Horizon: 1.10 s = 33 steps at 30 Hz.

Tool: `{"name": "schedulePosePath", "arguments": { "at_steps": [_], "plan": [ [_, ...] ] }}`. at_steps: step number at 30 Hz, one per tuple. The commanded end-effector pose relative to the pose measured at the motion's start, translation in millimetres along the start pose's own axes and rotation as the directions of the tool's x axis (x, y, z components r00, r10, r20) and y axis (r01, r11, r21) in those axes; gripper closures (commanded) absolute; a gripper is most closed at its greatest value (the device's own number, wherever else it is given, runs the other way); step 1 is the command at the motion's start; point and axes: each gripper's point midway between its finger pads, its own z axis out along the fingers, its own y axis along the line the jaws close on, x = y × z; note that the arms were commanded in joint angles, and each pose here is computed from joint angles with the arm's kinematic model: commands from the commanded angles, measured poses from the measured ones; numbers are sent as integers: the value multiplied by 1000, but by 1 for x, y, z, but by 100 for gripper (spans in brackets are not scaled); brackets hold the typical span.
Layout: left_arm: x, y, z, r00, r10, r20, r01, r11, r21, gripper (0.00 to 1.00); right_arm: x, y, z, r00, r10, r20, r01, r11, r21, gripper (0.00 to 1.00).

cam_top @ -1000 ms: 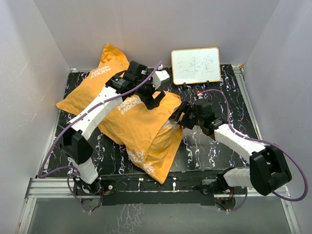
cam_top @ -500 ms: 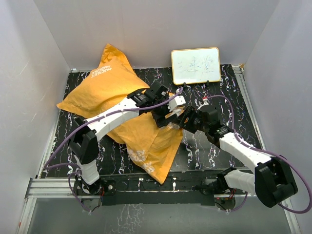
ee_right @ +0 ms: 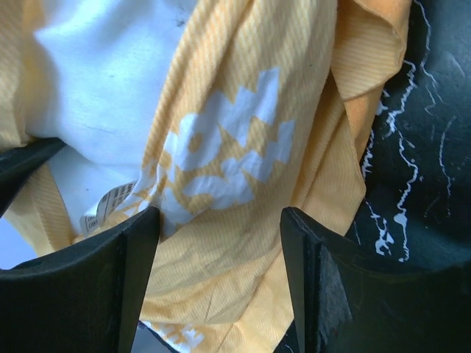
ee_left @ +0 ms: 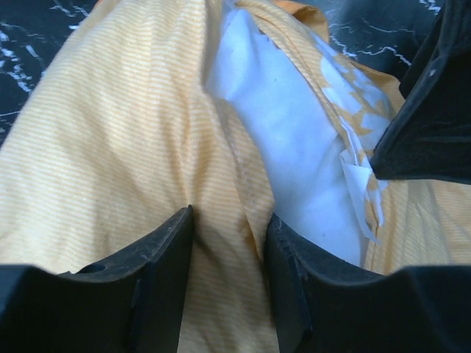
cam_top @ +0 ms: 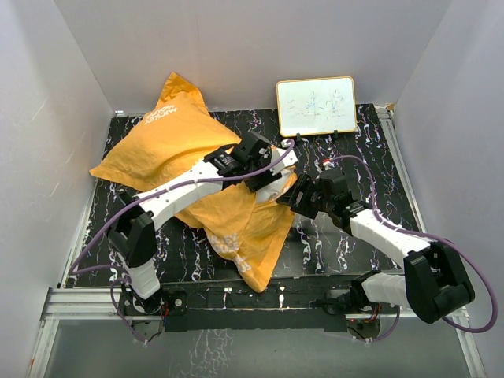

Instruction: Remove the pillowcase from the pillow

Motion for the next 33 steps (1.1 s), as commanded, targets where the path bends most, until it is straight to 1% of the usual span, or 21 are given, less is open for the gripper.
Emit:
{"name": "schedulePosePath", "arguments": {
  "at_steps": [1,3,5,9,12,15,19,22,24,25,26,27,28,29,30,32,33],
  "plan": [
    [-18,42,-51,996,47,75,-30,977,-211,61,-29,34,-7,996,-50,78,56,995,-79,30],
    [-22,50,-59,994,62,94,-36,965,-258,65,-34,39,-8,994,-53,91,61,994,-86,28],
    [-24,54,-64,993,60,101,-30,960,-278,67,-42,46,-8,990,-92,106,102,990,-93,28],
    [-31,59,-75,992,57,116,-20,956,-293,68,-65,63,-9,982,-111,151,127,987,-97,27],
    [-40,62,-85,989,58,133,-16,955,-297,70,-75,65,-3,980,-107,167,121,990,-74,27],
    [-50,66,-96,986,63,157,-12,952,-307,71,-75,53,7,984,-86,154,91,995,-30,28],
    [-62,73,-111,980,71,184,-8,945,-327,74,-63,28,17,991,-65,116,60,997,43,31],
    [-66,75,-118,978,85,192,-16,942,-335,78,-56,6,17,991,-67,120,54,992,113,33],
    [-63,73,-117,978,88,188,-22,943,-331,78,-53,-2,17,990,-65,124,49,991,124,34],
    [-61,69,-114,979,83,184,-22,950,-312,77,-51,0,17,990,-67,122,54,993,109,34],
    [-58,62,-109,981,70,181,-18,961,-274,70,-49,5,17,991,-66,114,57,995,79,35],
    [-55,51,-103,984,48,172,-10,977,-214,56,-48,11,18,992,-66,105,61,997,47,35],
    [-48,33,-94,989,21,149,-3,993,-121,44,-49,20,18,992,-69,105,69,998,3,35],
    [-46,20,-89,990,-12,141,20,998,-59,34,-49,28,19,992,-73,101,77,996,-35,36],
    [-44,10,-84,990,-45,132,47,999,-11,27,-49,36,18,992,-79,94,86,994,-72,36],
    [-40,-6,-72,989,-98,112,90,993,73,18,-49,48,17,992,-92,85,102,987,-123,36],
    [-38,-12,-66,989,-112,100,102,990,101,16,-49,50,16,992,-91,85,101,986,-130,37]
  ]
}}
